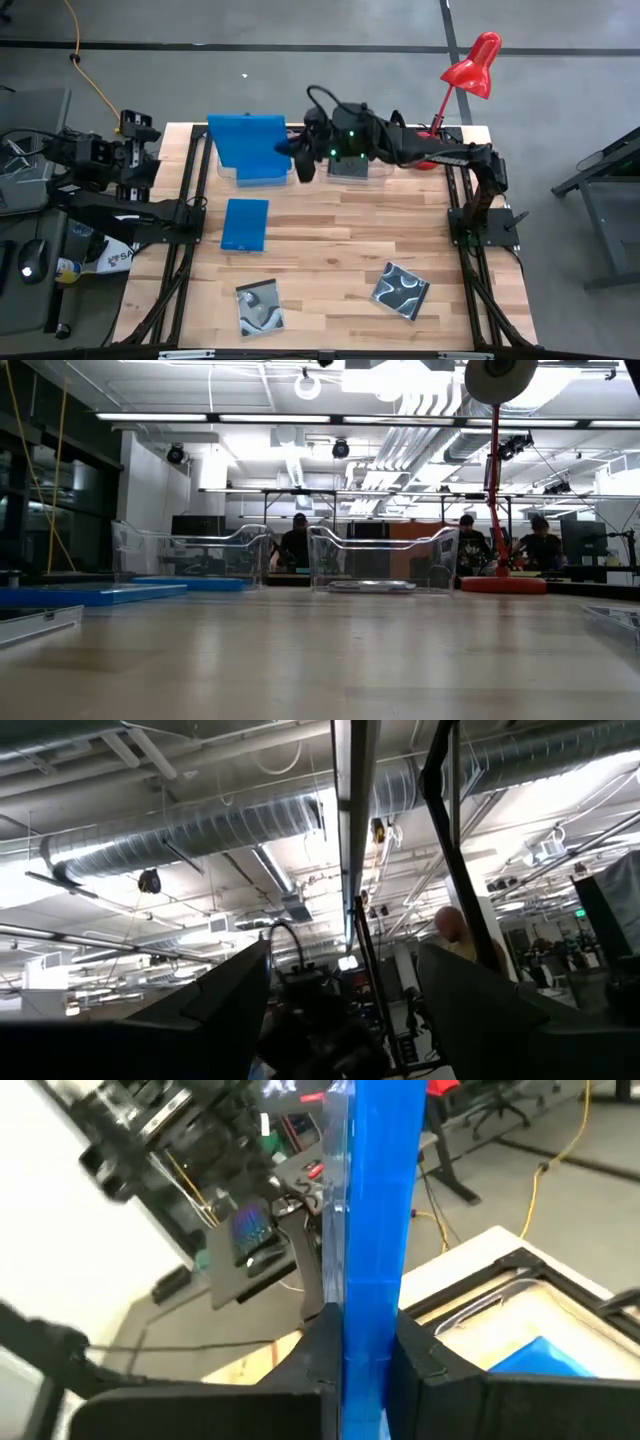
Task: Pick & place jewel cases by type
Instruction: Put the bottom blue CD case into the left transparent bin
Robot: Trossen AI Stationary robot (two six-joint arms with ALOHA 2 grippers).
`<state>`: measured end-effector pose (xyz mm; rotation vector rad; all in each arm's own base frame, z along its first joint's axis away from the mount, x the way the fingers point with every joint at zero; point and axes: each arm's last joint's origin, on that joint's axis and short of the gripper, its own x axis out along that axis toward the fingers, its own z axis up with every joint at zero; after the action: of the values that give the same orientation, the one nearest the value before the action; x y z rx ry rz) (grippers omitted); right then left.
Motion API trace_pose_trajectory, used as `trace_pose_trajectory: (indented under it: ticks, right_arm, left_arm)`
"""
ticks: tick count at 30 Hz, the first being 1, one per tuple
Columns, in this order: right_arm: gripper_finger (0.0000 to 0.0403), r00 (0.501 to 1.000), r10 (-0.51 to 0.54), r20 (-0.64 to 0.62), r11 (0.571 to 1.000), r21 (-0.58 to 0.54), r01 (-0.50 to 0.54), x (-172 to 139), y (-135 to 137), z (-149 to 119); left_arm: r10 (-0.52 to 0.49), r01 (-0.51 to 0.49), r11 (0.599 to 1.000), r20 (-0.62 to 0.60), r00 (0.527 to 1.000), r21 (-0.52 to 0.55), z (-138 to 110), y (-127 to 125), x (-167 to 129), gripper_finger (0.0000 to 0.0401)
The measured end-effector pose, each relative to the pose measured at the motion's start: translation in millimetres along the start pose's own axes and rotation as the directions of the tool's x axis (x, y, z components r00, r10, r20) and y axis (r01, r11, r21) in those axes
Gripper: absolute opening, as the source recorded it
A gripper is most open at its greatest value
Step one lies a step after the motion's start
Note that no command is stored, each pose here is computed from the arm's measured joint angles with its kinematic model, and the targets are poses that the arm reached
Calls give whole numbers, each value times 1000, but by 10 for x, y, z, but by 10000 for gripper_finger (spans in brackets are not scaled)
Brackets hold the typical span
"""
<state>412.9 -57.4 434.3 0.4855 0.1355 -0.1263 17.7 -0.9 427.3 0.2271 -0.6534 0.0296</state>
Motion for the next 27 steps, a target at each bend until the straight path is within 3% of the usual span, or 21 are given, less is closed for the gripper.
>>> trace_pose_trajectory:
  ticks: [5, 12, 18, 27]
  right_arm:
    - [20, 1000, -31, 5, 993, 114, 30, -4, -386, 155]
    - [20, 997, -70, -34, 967, 242, 76, 151, -961, 166]
    - [20, 998, -43, -53, 930, 362, 59, 452, -1399, 9]
    - [20, 995, 43, -86, 855, 519, 8, 886, -1807, -372]
  left_arm:
    - [31, -31, 1000, -46, 998, 1, -37, 3, 0, 248]
    - [79, -78, 997, -108, 991, 7, -86, 8, -5, 248]
    - [81, -81, 997, -112, 990, 8, -89, 8, -5, 248]
    - [74, -75, 997, -135, 988, 2, -112, 1, -7, 248]
